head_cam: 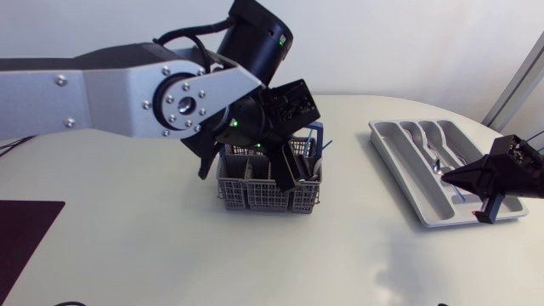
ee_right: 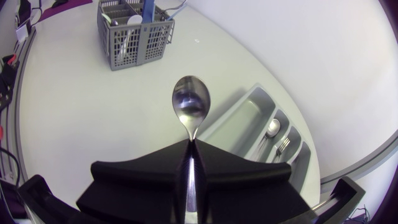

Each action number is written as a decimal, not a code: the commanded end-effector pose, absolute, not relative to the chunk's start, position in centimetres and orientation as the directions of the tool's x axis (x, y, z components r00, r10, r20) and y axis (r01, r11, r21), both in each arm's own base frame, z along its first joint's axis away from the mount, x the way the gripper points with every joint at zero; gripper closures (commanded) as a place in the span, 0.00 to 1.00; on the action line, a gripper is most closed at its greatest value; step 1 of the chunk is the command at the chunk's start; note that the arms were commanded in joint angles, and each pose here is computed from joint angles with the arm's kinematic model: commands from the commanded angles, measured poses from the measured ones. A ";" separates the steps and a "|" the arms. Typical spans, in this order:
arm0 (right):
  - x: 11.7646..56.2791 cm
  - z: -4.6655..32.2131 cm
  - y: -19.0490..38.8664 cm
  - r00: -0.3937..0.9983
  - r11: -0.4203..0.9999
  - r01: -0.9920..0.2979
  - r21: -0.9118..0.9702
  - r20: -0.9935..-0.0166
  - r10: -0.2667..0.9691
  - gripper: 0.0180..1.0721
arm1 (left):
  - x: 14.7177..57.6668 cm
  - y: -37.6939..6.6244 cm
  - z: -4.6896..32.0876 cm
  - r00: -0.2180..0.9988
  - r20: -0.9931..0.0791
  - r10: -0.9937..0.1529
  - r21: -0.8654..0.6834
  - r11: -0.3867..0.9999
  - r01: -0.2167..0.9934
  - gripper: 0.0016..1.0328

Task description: Sort the cutlery from the basket into the organizer compartments.

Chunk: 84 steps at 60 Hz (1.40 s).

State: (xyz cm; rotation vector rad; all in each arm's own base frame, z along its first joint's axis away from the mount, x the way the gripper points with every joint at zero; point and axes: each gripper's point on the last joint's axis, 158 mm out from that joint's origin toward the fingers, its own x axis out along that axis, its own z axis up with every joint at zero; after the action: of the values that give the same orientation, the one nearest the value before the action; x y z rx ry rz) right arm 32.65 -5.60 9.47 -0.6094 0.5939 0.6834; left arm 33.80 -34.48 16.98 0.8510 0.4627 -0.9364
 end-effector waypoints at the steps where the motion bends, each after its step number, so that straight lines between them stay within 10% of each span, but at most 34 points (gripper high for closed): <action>1: 32.9 8.6 -7.7 0.618 0.566 -0.746 -0.351 -0.682 0.391 0.94 | 33.4 -34.4 14.5 0.501 -0.716 -0.486 0.425 0.266 0.865 0.08; 59: 32.7 -2.1 -21.2 0.484 0.222 -0.867 -0.446 -0.861 0.158 0.93 | 31.3 -34.5 10.2 0.426 -0.798 -0.426 0.420 0.114 0.900 0.10; 74: 32.5 -1.9 -21.1 0.499 0.223 -0.856 -0.466 -0.857 0.124 0.57 | 31.5 -34.0 8.4 0.428 -0.820 -0.379 0.444 0.049 0.895 0.10; 84: 32.6 0.0 -20.7 0.542 0.238 -0.830 -0.505 -0.831 0.124 0.54 | 32.2 -34.2 8.5 0.440 -0.815 -0.378 0.457 0.048 0.888 0.16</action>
State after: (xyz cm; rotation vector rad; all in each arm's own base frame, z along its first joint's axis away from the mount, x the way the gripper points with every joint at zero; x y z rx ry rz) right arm 33.02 -21.19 -0.86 -1.1415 0.7757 0.7543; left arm 32.11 -34.27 9.62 1.1010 0.5528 -1.0356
